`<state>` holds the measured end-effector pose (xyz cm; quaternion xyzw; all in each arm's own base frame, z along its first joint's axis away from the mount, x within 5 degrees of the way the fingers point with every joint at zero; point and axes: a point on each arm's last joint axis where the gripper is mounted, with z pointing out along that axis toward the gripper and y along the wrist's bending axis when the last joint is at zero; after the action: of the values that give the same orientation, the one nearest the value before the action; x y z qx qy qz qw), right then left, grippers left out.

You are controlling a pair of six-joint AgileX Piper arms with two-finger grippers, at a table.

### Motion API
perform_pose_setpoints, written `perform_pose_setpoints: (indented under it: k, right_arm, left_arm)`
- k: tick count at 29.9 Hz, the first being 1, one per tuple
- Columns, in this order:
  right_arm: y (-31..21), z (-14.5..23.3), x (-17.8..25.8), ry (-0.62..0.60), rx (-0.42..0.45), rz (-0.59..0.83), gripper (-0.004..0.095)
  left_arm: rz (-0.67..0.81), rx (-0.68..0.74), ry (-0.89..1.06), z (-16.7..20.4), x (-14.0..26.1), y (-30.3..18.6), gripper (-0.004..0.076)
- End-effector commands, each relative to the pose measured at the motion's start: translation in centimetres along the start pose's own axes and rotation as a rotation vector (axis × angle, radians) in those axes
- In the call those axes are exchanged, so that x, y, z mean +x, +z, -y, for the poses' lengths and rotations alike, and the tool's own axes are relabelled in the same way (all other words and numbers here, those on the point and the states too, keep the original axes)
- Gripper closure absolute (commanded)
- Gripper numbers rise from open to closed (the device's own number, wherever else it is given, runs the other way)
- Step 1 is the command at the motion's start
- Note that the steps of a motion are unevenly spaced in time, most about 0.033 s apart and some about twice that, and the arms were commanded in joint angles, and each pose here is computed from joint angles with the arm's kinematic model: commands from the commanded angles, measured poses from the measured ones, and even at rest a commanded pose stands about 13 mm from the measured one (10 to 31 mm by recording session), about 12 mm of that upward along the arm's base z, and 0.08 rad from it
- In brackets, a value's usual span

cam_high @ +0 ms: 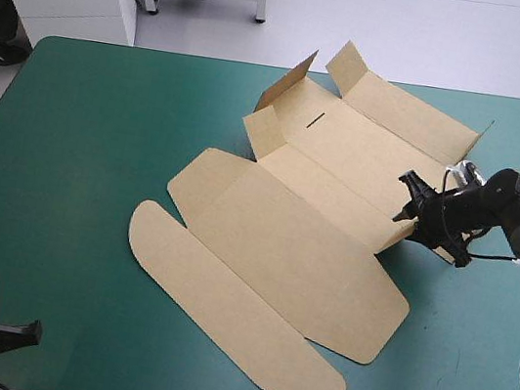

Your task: Fold the box

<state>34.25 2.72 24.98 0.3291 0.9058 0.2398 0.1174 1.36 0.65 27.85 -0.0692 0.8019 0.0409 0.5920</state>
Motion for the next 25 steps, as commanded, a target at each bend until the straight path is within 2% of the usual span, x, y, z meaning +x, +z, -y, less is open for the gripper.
perform_pose_setpoints:
  k: [1, 6, 15, 22, 25]
  right_arm:
    - [-1.8, -1.3, -0.1, -0.025, -0.066, 0.05, 0.0928]
    - [-1.9, -1.4, -0.2, -0.098, -0.068, 0.056, 0.0918]
    - [-3.6, -3.2, -0.9, -0.642, -0.083, 0.117, 0.0918]
    - [-4.3, -5.8, -2.5, -0.933, -0.105, 0.184, 0.0919]
    - [-4.1, -7.6, -2.4, -1.134, -0.118, 0.166, 0.0924]
  left_arm:
    - [0.081, 0.01, -0.008, 0.1, -1.3, -0.2, 0.0734]
    - [0.081, 0.01, -0.008, 0.1, -1.3, -0.2, 0.0734]
    - [0.079, 0.009, -0.006, 0.1, -1.3, -0.2, 0.0734]
    - [0.076, 0.009, -0.006, 0.1, -1.2, -0.2, 0.0734]
    - [0.076, 0.009, -0.006, 0.1, -1.2, -0.2, 0.0734]
